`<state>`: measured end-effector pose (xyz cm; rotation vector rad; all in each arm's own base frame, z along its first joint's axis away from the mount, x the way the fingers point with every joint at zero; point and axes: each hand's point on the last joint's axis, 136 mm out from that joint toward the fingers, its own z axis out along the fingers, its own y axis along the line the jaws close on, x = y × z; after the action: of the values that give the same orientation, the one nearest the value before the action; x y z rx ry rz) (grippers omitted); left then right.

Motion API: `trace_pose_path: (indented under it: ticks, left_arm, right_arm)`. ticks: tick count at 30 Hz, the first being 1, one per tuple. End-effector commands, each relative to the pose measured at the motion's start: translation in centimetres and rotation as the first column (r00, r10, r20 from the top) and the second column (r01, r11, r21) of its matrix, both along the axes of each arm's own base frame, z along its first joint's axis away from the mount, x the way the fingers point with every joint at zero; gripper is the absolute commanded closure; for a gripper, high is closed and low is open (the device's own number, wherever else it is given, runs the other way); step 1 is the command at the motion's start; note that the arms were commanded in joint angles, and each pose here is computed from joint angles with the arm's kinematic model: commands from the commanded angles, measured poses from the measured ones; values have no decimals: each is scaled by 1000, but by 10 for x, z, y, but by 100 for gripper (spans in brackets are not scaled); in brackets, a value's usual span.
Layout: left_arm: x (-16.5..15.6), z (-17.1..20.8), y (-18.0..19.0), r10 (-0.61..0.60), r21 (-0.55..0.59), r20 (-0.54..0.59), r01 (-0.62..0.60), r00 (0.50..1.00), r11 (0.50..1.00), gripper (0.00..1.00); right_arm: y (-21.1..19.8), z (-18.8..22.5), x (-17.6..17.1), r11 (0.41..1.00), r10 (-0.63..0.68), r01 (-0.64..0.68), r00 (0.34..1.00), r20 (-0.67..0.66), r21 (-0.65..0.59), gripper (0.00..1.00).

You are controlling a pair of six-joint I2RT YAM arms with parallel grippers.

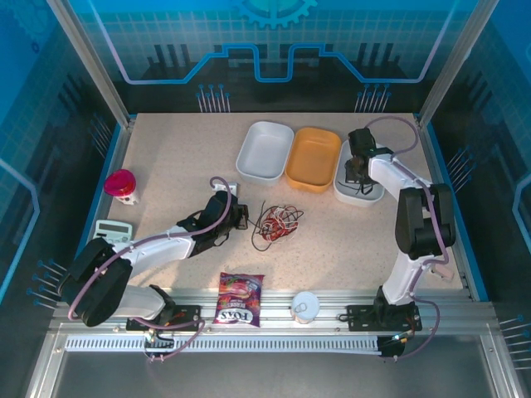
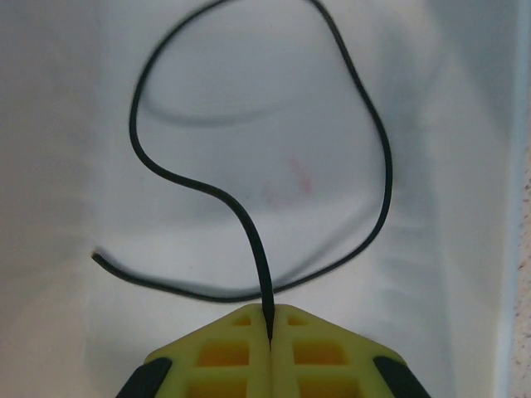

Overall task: Untangle the cables
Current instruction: Place the cable in the container.

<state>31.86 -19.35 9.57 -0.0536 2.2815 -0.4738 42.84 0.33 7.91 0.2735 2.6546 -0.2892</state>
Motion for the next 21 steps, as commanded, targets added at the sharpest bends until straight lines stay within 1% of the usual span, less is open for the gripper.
trace_pose_path:
  ticks: [1,4,5,9,14,18,21]
  left_arm:
    - [-2,6,1,5,-25,0,-5,1000,1000,100]
    - [-2,7,1,5,-28,3,-5,1000,1000,100]
    - [-3,8,1,5,-28,4,-5,1000,1000,100]
    - [-3,9,1,4,-30,7,-4,1000,1000,100]
    - [-2,10,0,1,-33,6,-1,1000,999,100]
    - [-1,10,-1,-3,-35,3,3,1000,999,100]
    - [-1,10,-2,-5,-37,1,5,1000,999,100]
  right_arm:
    - [-3,-11,-8,999,-37,39,998,-40,32,90]
    - [-1,-6,-10,998,-33,35,999,-34,46,80]
    - [0,-3,-11,998,-34,35,999,-31,46,75]
    - [-2,15,-17,998,-42,42,999,3,53,60]
    - [0,43,-29,996,-46,42,998,53,83,51]
    - [10,70,-44,993,-25,13,995,101,117,47]
    - [28,89,-56,987,19,-42,989,147,155,46]
